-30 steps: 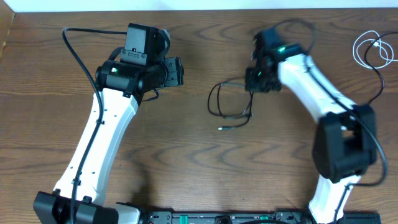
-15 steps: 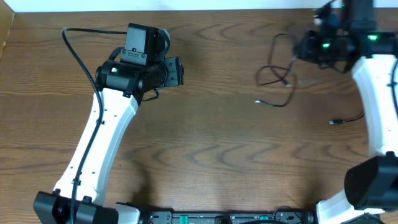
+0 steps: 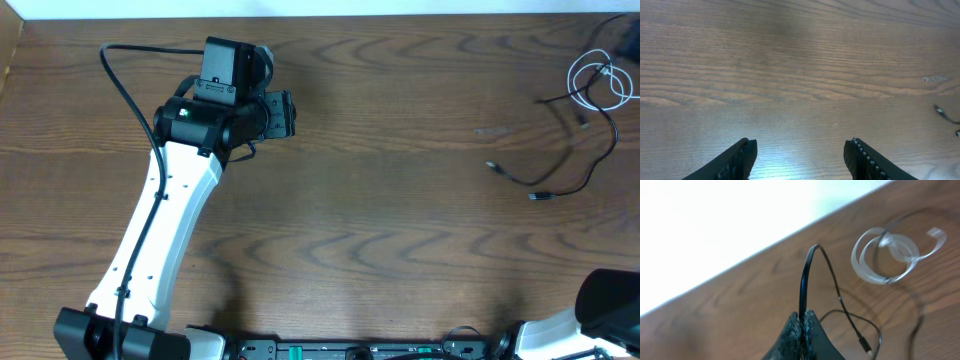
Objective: Untangle cables
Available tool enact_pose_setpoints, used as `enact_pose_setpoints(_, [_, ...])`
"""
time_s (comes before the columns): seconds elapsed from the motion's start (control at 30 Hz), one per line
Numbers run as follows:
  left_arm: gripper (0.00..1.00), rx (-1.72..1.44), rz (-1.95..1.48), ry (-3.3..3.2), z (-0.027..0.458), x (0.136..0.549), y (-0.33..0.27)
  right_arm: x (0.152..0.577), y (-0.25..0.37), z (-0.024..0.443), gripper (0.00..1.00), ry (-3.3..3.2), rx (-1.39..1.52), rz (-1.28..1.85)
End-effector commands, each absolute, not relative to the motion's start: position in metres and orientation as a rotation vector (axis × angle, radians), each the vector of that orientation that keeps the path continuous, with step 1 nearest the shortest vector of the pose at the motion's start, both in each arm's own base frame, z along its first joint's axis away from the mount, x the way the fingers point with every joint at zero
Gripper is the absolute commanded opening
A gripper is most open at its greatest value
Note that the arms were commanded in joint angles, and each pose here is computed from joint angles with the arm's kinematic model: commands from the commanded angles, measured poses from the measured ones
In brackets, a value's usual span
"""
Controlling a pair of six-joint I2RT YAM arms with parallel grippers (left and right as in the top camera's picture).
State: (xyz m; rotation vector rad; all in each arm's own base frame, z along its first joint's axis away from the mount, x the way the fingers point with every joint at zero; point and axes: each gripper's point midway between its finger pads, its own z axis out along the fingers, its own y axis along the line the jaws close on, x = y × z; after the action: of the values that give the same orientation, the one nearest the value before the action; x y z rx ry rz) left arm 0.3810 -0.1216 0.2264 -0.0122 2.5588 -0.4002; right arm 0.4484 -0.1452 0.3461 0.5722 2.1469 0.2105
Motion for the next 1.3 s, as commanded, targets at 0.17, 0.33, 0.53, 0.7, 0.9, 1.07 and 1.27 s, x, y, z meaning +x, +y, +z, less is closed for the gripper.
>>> enact_pose_setpoints(0.17, [0.61, -0.007, -0.399, 2.536, 0.235, 0.380, -0.120, 0.410, -0.217, 0.428, 0.01, 1.903, 0.688, 0.009])
enact_pose_setpoints(0.33, [0.61, -0.007, -0.399, 2.536, 0.235, 0.379, -0.120, 0.383, -0.263, 0.428, 0.01, 1.846, 0.853, -0.135])
enact_pose_setpoints(0.53, [0.61, -0.007, -0.399, 2.536, 0.235, 0.379, -0.120, 0.367, -0.299, 0.397, 0.01, 1.864, 1.039, -0.267])
enact_pose_setpoints(0.7, [0.61, -0.007, -0.399, 2.537, 0.234, 0.379, -0.120, 0.378, -0.312, 0.358, 0.10, 1.946, 1.097, -0.273])
enact_pose_setpoints(0.9, [0.61, -0.007, -0.399, 2.536, 0.235, 0.379, -0.120, 0.381, -0.303, 0.325, 0.58, 2.049, 1.144, -0.199])
enact_pose_setpoints(1.07, [0.72, -0.007, -0.399, 2.537, 0.234, 0.379, -0.120, 0.390, -0.265, 0.325, 0.60, 2.155, 0.976, 0.009])
enact_pose_setpoints(1.27, [1.00, -0.007, -0.399, 2.537, 0.234, 0.379, -0.120, 0.402, -0.185, 0.331, 0.65, 2.271, 0.657, 0.351])
